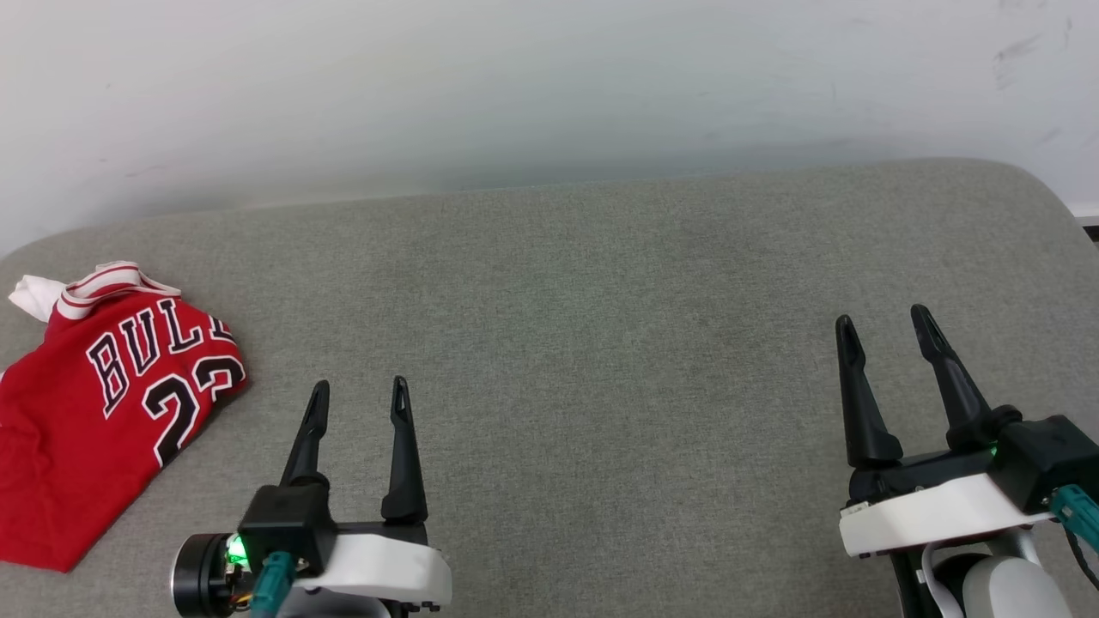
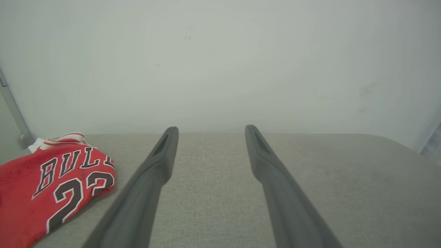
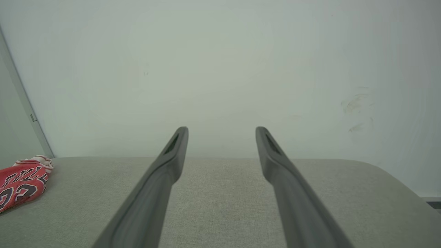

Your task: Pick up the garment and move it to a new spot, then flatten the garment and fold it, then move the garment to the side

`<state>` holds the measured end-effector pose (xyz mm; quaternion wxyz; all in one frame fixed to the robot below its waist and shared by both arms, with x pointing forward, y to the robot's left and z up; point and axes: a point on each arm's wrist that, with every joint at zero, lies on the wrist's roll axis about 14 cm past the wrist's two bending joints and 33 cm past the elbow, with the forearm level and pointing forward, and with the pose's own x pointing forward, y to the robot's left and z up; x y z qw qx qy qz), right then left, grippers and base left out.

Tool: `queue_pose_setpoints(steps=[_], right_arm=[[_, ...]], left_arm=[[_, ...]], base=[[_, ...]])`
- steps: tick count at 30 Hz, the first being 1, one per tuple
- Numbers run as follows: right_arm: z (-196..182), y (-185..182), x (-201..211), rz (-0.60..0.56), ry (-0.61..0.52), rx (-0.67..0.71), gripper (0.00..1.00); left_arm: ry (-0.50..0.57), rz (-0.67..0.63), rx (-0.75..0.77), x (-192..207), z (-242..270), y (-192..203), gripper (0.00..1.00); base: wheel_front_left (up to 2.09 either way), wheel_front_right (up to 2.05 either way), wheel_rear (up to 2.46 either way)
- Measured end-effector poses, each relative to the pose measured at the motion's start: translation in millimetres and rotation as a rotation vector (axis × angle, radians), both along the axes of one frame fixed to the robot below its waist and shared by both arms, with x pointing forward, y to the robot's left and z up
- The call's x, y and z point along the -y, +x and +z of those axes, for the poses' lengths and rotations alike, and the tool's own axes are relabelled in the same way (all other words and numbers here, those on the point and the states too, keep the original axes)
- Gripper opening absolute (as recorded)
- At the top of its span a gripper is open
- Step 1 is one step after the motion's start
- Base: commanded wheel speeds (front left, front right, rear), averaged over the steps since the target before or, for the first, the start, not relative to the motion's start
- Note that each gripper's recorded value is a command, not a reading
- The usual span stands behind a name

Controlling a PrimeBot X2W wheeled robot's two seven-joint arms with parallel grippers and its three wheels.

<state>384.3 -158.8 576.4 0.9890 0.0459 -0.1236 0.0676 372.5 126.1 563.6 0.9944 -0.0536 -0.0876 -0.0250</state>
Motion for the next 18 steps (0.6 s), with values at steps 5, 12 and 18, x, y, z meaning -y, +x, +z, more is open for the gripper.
queue_pose_setpoints(steps=[5, 12, 18], right_arm=[[-1.3, -0.3, -3.2, 0.003, -0.043, 0.005, 1.00], [-0.2, -1.6, -8.3, 0.020, -0.021, 0.017, 1.00], [-4.9, -1.1, -5.9, 0.016, -0.001, 0.008, 1.00]], left_arm=[[0.078, -0.024, 0.009, 11.2, -4.3, -2.3, 1.00], [0.066, -0.015, 0.021, 14.2, -1.7, -3.7, 1.00], [-0.017, -0.009, 0.030, 7.1, 3.1, -1.2, 1.00]], base=[[0.00, 0.00, 0.00], [0.00, 0.00, 0.00], [0.00, 0.00, 0.00]])
